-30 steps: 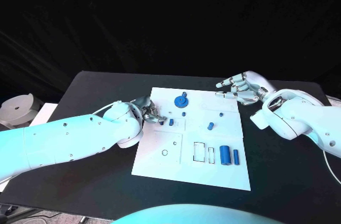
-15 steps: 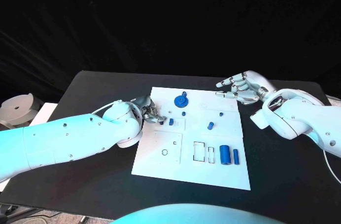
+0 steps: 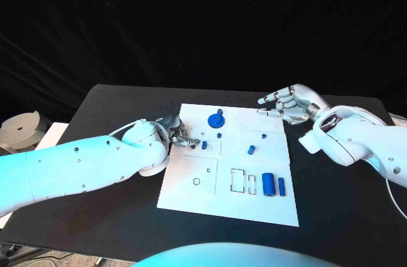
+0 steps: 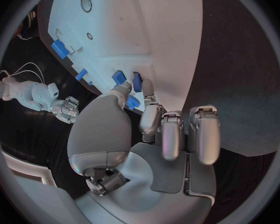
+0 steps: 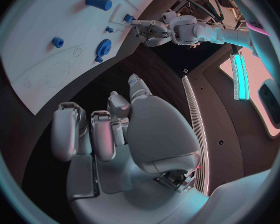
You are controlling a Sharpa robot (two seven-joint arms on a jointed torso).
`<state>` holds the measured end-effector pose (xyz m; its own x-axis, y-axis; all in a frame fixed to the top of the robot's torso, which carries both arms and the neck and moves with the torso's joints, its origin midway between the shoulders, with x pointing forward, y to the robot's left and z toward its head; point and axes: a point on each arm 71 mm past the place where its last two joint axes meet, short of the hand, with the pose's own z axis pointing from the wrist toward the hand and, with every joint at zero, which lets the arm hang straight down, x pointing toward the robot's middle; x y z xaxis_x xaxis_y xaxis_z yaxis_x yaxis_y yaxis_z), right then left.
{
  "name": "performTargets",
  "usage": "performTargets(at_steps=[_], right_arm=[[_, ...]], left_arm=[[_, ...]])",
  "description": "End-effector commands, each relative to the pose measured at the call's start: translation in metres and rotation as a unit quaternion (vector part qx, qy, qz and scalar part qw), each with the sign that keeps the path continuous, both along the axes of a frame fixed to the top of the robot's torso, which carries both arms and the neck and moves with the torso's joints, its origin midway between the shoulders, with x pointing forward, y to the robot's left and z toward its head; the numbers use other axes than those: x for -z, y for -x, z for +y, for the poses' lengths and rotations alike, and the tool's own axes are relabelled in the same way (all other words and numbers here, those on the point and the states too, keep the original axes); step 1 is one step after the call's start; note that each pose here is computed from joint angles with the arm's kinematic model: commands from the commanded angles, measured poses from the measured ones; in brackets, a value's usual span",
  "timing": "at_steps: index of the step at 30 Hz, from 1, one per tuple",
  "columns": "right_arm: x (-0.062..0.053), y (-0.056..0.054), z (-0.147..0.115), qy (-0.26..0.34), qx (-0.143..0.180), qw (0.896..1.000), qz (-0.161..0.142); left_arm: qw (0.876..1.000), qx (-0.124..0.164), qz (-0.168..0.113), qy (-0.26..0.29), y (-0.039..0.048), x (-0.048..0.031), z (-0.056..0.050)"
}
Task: Assemble the parts on the task board
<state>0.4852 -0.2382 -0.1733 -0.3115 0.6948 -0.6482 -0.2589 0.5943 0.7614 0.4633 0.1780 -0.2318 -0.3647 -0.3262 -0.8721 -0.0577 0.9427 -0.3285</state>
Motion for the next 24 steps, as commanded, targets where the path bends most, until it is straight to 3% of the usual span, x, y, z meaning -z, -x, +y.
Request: performTargets(at_steps=[1,24], right_arm=[[-0.0004,0.0006,0.0014,0.001,-0.007,1.0,-0.003],[-0.0001,0.0001,0.0021,0.001,-0.008,1.0,-0.003]], left_arm=[[1.0,-0.012,0.01,-0.014,0.0012,0.0012,0.0015],[1.0,-0.019,-0.007,0.0,0.0002,-0.0046,0.0015]])
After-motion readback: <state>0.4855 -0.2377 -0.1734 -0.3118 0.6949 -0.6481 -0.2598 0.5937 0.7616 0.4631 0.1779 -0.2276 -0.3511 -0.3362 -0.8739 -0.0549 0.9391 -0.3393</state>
